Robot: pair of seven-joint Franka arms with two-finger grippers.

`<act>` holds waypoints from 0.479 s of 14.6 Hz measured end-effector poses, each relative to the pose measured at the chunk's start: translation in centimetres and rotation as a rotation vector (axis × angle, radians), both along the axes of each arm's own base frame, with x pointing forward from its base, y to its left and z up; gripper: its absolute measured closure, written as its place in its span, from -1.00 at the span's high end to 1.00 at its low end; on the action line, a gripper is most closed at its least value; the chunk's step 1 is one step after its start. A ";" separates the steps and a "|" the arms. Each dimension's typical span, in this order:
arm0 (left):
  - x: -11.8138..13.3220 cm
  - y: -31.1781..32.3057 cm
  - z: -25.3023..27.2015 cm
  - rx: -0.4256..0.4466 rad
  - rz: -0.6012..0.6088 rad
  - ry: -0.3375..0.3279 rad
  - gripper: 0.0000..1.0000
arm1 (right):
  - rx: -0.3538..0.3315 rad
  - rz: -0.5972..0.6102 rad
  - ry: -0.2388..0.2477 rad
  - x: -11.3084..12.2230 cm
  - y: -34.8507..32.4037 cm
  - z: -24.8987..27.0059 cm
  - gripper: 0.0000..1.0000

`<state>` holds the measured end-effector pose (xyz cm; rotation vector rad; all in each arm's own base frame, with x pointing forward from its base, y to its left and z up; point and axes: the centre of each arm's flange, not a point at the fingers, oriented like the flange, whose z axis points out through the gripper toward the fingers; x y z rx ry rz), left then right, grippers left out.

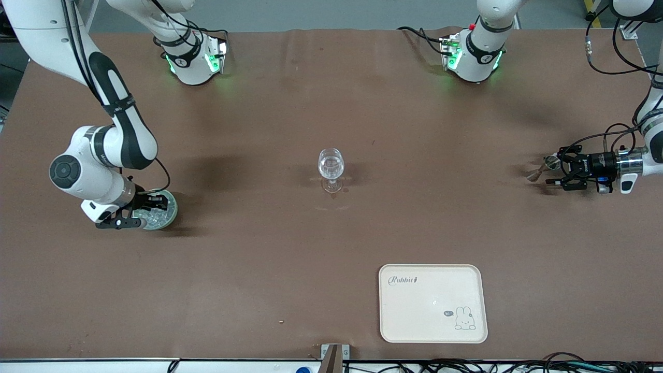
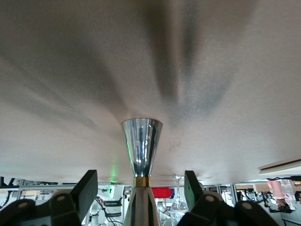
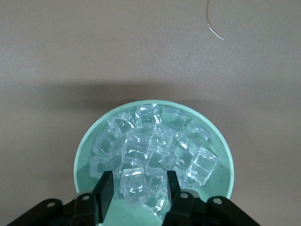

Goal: Pour wine and add ice with both arms
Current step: 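Grasp an ice cube with the right gripper while the left gripper grasps the jigger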

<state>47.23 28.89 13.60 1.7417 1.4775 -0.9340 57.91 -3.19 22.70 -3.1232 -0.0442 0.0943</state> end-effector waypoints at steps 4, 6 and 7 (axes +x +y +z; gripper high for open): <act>-0.4 -0.3 -0.5 -0.017 0.032 0.003 0.52 | 0.000 0.001 0.001 0.0 0.0 -0.1 0.05; -0.4 -0.5 -0.6 -0.037 0.062 -0.002 0.49 | 0.000 0.001 0.003 0.0 0.0 -0.2 0.04; -0.5 -0.6 -0.7 -0.041 0.070 -0.004 0.48 | 0.000 0.001 0.003 0.0 0.0 -0.2 0.04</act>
